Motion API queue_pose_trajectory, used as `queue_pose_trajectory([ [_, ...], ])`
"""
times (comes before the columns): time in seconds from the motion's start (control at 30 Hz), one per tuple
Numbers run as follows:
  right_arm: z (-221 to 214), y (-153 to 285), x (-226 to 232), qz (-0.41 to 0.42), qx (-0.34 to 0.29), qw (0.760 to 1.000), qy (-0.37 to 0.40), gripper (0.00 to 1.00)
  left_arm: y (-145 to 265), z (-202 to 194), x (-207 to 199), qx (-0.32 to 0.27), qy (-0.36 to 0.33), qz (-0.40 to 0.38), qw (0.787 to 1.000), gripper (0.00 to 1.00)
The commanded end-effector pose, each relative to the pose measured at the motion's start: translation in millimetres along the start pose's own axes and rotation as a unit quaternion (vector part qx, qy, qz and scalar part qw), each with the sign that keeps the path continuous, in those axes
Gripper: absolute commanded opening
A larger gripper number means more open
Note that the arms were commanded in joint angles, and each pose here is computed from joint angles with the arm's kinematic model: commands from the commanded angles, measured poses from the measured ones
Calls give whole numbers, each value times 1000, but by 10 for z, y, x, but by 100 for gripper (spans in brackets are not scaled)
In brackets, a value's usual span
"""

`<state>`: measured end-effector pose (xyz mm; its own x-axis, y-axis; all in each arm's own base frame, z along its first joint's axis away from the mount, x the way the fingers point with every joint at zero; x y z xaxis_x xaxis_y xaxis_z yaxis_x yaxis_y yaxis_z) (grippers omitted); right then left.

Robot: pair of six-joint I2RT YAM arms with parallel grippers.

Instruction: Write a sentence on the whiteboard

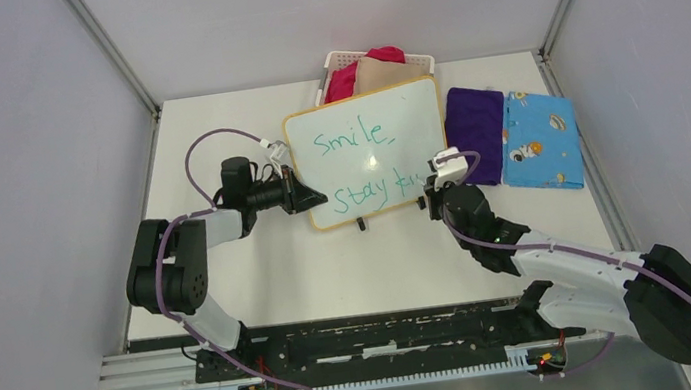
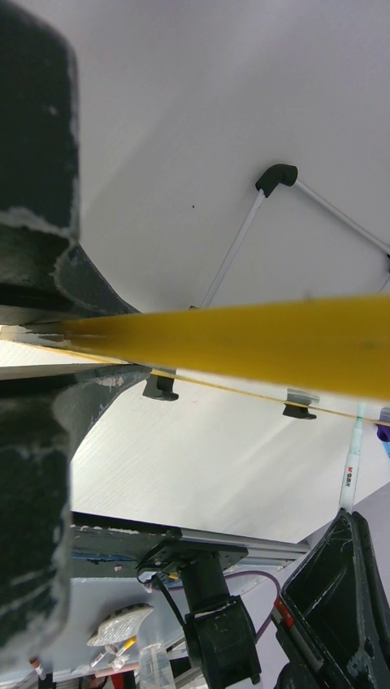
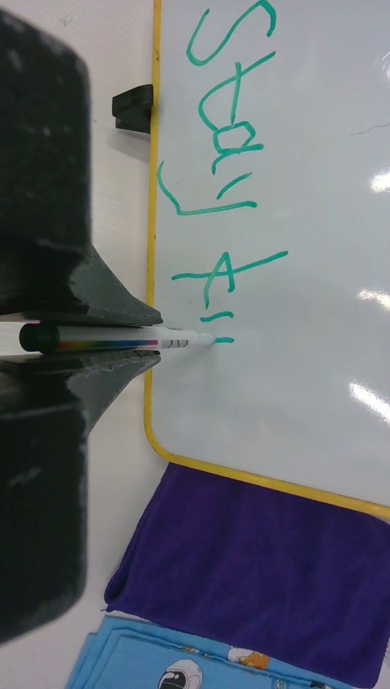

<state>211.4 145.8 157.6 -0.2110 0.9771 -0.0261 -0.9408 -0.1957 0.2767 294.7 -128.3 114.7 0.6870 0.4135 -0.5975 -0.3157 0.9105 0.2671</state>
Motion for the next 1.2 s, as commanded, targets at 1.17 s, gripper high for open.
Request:
queue_pose_trajectory([
  [1.17,263,-97,-24,-14,-15,1000,-8,0,-45,-338,102,59,51,53,996,2],
])
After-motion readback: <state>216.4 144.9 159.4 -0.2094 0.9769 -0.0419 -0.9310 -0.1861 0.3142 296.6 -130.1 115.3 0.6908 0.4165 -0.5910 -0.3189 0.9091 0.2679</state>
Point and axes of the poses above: each gripper's point midway between its finger pads, its own y axis back along the fingers, its own x axis along the line the jaws close on, z = x × y, the point moved 9 cm from there along y, back along the fingers, and after that the axes turned 1 degree about y, right-handed, at the moved point
